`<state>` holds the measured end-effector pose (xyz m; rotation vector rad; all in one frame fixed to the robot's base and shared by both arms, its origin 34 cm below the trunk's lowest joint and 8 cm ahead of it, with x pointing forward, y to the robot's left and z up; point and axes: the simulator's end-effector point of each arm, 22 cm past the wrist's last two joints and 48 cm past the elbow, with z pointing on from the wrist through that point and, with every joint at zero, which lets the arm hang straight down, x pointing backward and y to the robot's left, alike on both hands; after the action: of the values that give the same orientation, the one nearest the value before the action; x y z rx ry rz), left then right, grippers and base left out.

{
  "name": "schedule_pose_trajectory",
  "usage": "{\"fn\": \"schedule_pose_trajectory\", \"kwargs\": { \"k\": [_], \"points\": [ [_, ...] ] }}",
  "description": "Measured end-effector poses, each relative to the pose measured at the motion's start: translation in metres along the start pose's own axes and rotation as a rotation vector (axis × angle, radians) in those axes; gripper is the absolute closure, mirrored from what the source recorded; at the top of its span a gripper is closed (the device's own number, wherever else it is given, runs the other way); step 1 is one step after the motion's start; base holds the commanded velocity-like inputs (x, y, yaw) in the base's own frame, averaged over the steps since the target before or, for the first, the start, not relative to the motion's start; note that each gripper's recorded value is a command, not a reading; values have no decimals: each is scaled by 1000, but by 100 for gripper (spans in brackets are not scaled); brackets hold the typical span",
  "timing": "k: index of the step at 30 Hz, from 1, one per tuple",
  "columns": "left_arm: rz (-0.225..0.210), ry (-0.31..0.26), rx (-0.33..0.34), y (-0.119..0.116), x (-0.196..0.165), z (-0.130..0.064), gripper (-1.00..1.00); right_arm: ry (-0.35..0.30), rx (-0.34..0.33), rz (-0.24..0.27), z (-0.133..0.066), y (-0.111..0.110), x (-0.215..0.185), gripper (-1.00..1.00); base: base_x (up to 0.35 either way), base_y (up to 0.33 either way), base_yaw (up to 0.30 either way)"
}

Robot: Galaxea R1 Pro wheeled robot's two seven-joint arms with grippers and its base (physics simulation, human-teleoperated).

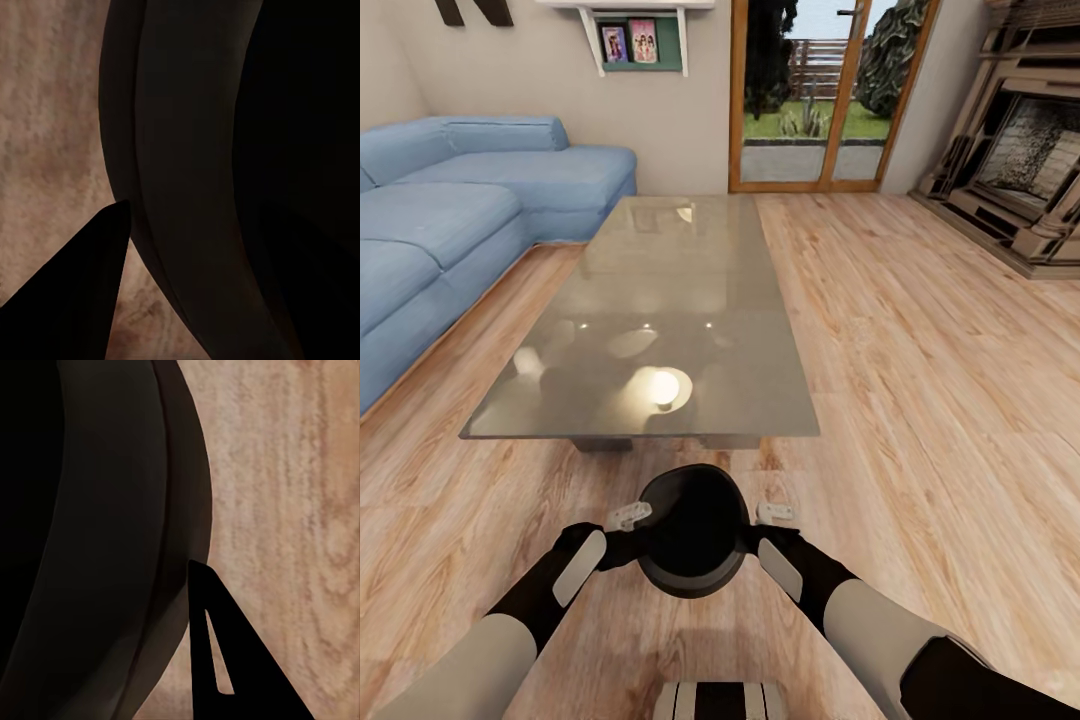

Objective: Place each of the two pumpkins and all three candles from the living room inside a cabinet in the living room (use any cabinet), then make sure every cabinet is closed, and position the cauldron so it is next to a table in the living room.

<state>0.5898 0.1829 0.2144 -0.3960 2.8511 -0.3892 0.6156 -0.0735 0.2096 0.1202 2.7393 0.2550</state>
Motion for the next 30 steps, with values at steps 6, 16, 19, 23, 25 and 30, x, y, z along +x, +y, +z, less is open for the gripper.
{"fn": "schedule_pose_trajectory", "kwargs": {
  "k": [6, 16, 19, 23, 25, 30],
  "points": [
    [-3, 4, 1, 0, 0, 0, 100, 4, 0, -5, 0, 1, -1, 100, 0, 0, 0],
    [-15, 13, -1, 1, -2, 1, 100, 22, -1, -16, 3, 2, -5, 100, 0, 0, 0],
    [-15, 13, -1, 1, -2, 1, 100, 22, -1, -16, 3, 2, -5, 100, 0, 0, 0],
    [-15, 13, -1, 1, -2, 1, 100, 22, -1, -16, 3, 2, -5, -100, 0, 0, 0],
    [-24, 15, 6, 1, -4, 1, 100, -18, -22, 16, 6, 8, -5, -100, 0, 0, 0],
    [-10, 9, -102, 33, 3, 8, -100, -17, -22, 17, 6, 8, -5, -100, 0, 0, 0]
  ]
}}
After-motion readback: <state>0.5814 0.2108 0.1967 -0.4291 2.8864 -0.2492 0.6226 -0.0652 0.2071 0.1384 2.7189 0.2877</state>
